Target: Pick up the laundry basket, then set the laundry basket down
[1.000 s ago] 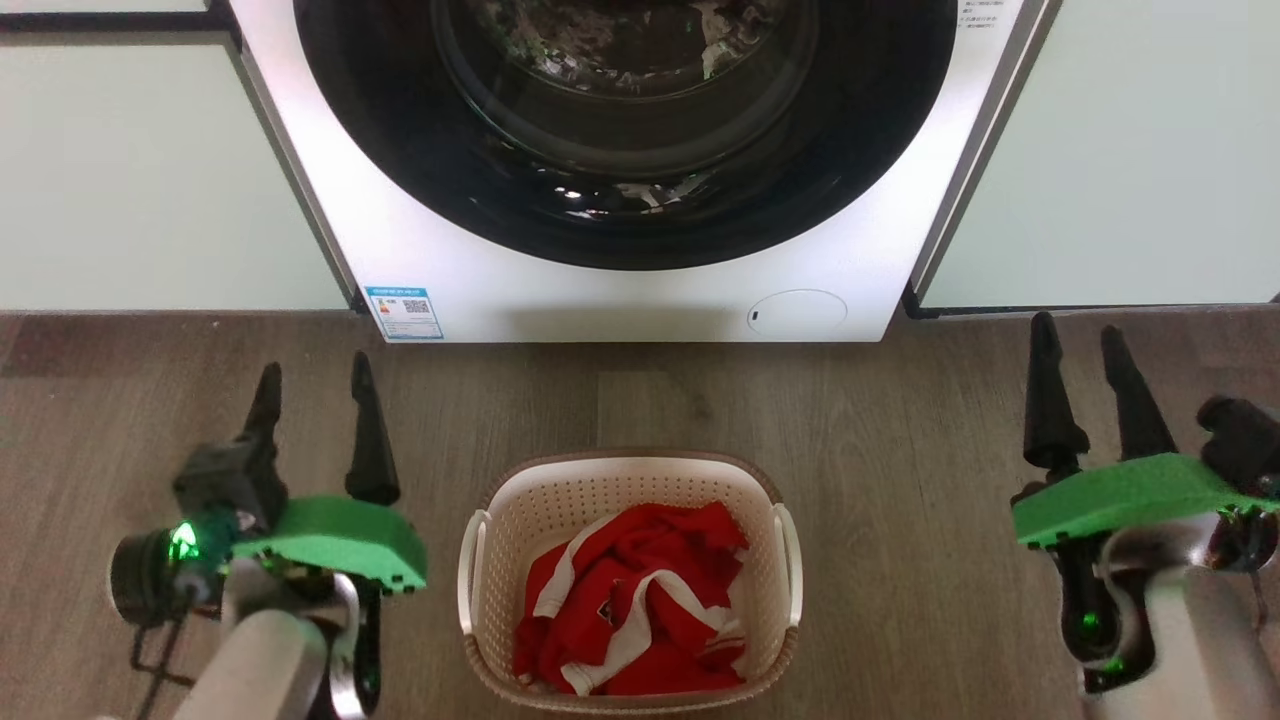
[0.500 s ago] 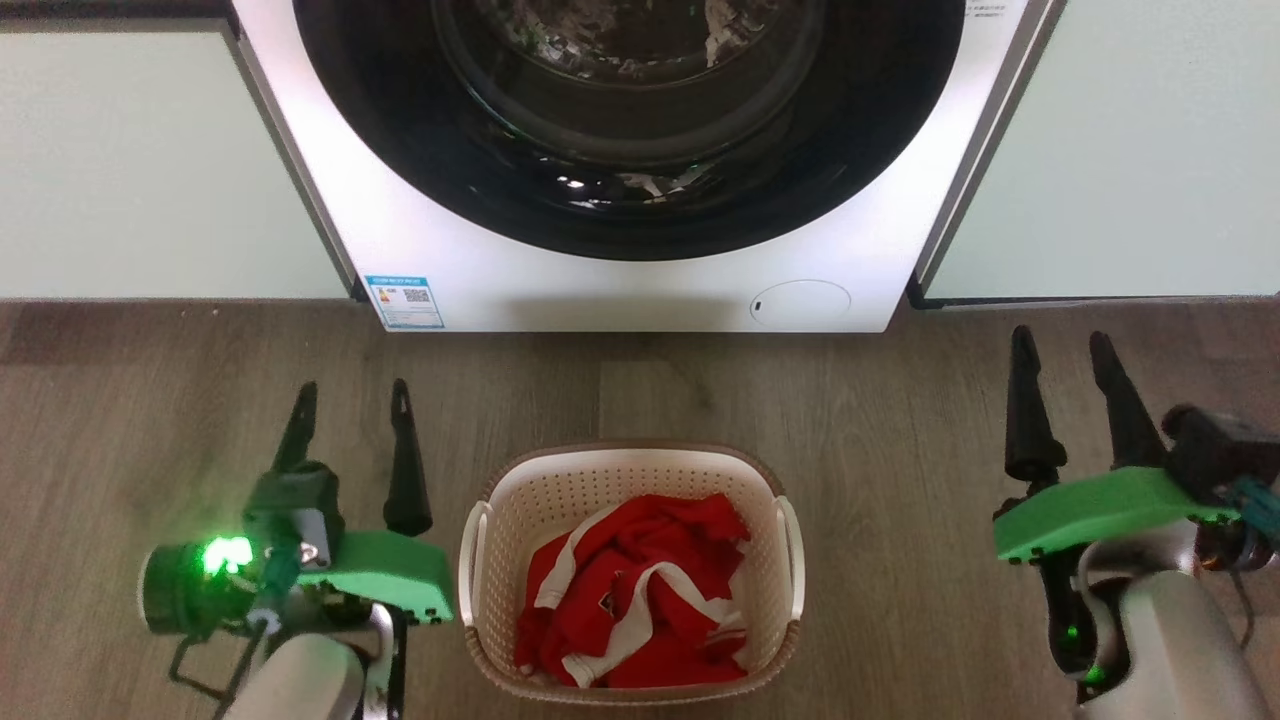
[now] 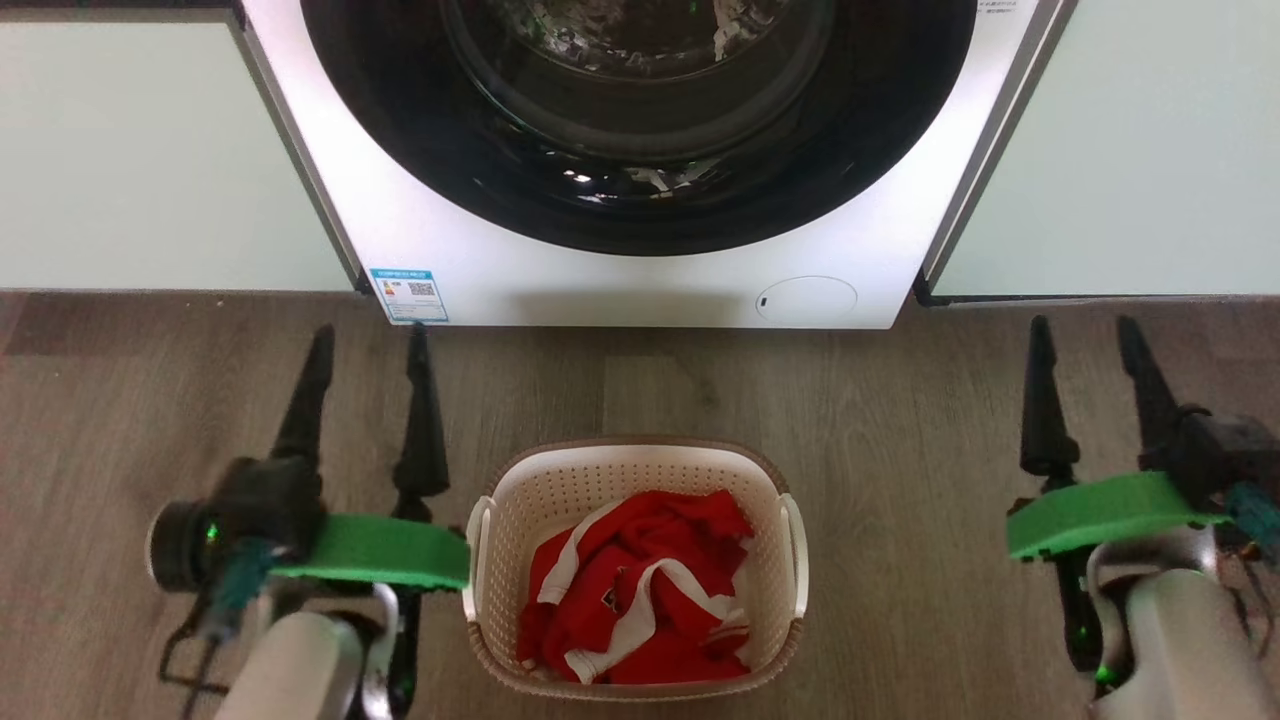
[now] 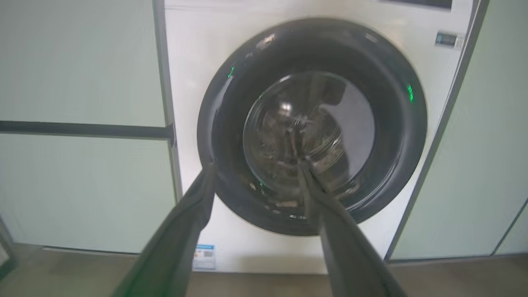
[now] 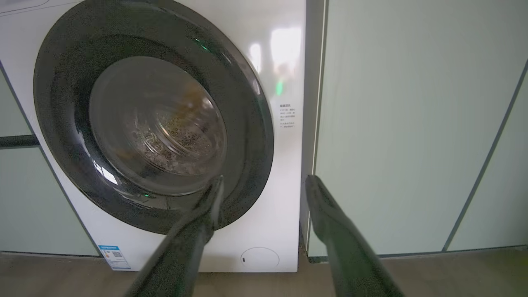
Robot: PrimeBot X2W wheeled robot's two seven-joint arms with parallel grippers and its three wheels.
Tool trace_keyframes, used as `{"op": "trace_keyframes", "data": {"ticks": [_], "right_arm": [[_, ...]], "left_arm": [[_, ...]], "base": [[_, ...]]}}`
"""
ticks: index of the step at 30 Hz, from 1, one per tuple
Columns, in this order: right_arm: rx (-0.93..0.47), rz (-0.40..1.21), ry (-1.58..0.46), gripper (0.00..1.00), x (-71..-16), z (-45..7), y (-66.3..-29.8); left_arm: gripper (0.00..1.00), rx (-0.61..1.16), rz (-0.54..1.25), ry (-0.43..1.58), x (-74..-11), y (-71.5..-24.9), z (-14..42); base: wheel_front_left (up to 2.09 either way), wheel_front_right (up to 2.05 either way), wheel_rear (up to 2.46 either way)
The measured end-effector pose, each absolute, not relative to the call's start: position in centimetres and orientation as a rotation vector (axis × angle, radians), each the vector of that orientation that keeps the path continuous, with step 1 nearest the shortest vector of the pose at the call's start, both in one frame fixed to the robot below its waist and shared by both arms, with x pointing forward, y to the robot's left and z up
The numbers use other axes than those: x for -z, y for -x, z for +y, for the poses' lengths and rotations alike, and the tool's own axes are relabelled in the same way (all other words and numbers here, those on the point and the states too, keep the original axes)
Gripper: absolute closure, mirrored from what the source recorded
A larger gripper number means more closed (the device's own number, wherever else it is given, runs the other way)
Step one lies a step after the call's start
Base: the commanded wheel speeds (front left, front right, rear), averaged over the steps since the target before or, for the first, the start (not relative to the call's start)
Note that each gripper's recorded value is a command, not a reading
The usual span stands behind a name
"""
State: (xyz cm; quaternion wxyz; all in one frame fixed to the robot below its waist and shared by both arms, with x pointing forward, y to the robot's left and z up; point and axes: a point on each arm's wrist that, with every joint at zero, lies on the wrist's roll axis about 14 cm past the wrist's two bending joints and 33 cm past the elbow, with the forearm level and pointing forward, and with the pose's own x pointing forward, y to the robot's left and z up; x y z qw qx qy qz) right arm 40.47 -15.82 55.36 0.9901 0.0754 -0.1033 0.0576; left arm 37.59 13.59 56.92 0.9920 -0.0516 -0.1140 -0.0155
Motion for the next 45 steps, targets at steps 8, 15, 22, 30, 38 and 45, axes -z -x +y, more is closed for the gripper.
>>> {"op": "trace_keyframes", "data": {"ticks": [8, 15, 22, 30, 38, 45], "right_arm": [[-0.094, -0.226, -0.064, 0.0, -55.6, -16.7, -40.4], [-0.083, -0.211, -0.058, 0.0, -55.0, -17.1, -40.4], [-0.077, -0.209, -0.058, 0.0, -55.0, -17.3, -40.4], [-0.079, -0.204, -0.06, 0.0, -54.8, -17.2, -40.5], [-0.077, -0.172, -0.06, 0.0, -53.6, -17.2, -40.9], [-0.085, -0.065, -0.049, 0.0, -49.9, -16.9, -42.1]], "left_arm": [[0.0, 0.077, -0.278, 0.227, -57.5, -37.3, 14.8], [0.0, 0.089, -0.237, 0.232, -55.8, -37.5, 15.8], [0.0, 0.1, -0.206, 0.27, -54.8, -37.6, 15.6], [0.0, 0.107, -0.193, 0.271, -54.4, -37.7, 15.4], [0.0, 0.09, -0.108, 0.259, -51.6, -38.1, 15.5], [0.0, 0.099, -0.018, 0.258, -48.6, -40.0, 14.8]], "base": [[0.0, 0.0, 0.0], [0.0, 0.0, 0.0], [0.0, 0.0, 0.0], [0.0, 0.0, 0.0], [0.0, 0.0, 0.0], [0.0, 0.0, 0.0]]}}
